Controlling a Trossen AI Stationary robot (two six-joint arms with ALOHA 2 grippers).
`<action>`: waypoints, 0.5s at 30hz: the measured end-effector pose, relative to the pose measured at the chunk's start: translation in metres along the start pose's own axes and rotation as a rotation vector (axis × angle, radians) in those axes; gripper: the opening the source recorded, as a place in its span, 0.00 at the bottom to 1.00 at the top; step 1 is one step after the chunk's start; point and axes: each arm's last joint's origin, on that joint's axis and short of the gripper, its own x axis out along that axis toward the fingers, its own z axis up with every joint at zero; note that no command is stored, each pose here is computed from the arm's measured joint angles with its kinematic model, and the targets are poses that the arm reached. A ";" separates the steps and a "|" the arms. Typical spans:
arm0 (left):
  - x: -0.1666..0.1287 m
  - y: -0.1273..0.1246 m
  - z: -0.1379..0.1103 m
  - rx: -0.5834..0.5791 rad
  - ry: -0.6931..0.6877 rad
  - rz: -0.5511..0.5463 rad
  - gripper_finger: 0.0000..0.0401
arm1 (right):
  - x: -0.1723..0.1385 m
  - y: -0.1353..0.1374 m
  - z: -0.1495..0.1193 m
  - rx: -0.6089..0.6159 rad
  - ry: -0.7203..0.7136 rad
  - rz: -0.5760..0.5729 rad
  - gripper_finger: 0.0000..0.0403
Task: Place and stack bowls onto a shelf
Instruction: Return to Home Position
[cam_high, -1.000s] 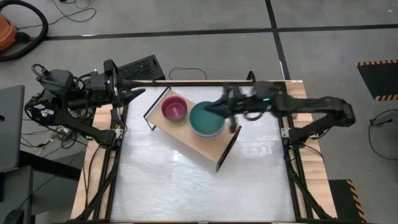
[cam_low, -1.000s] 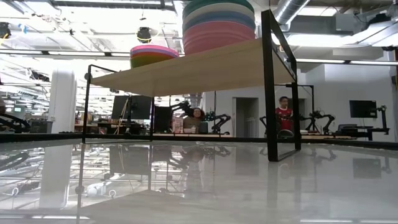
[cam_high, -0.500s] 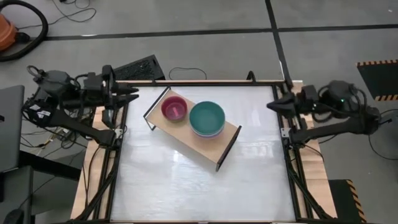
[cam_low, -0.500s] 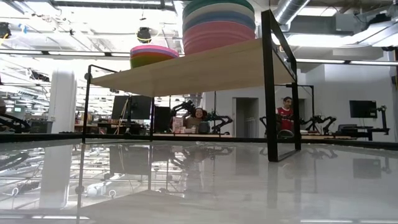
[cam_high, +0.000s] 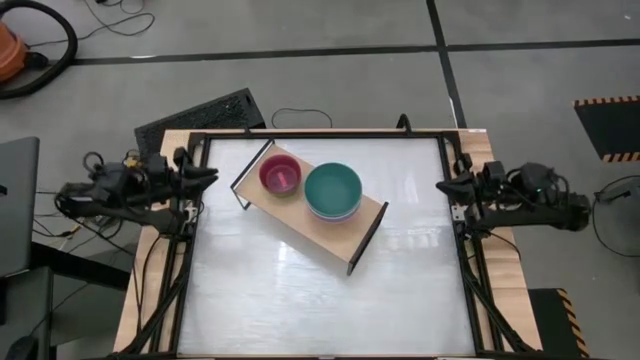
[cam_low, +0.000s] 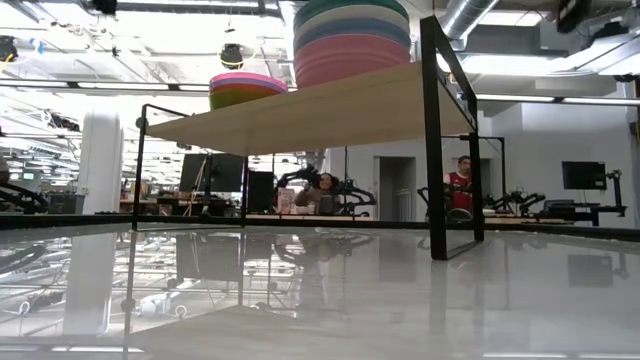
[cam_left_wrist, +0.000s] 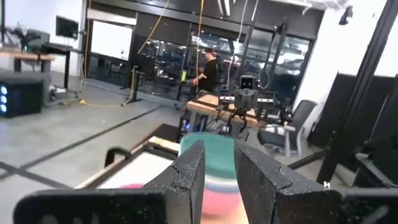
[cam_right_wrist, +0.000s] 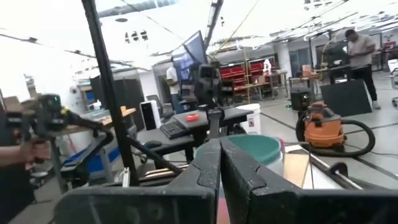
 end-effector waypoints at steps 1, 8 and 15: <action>-0.006 0.004 -0.010 -0.018 -0.003 0.000 0.18 | -0.003 -0.002 -0.006 0.004 -0.005 -0.002 0.09; -0.025 0.021 -0.066 -0.093 -0.001 0.004 0.18 | -0.006 -0.012 -0.058 0.016 0.092 -0.043 0.09; -0.014 0.024 -0.114 -0.129 0.143 0.028 0.18 | 0.006 -0.024 -0.108 0.056 0.133 -0.106 0.09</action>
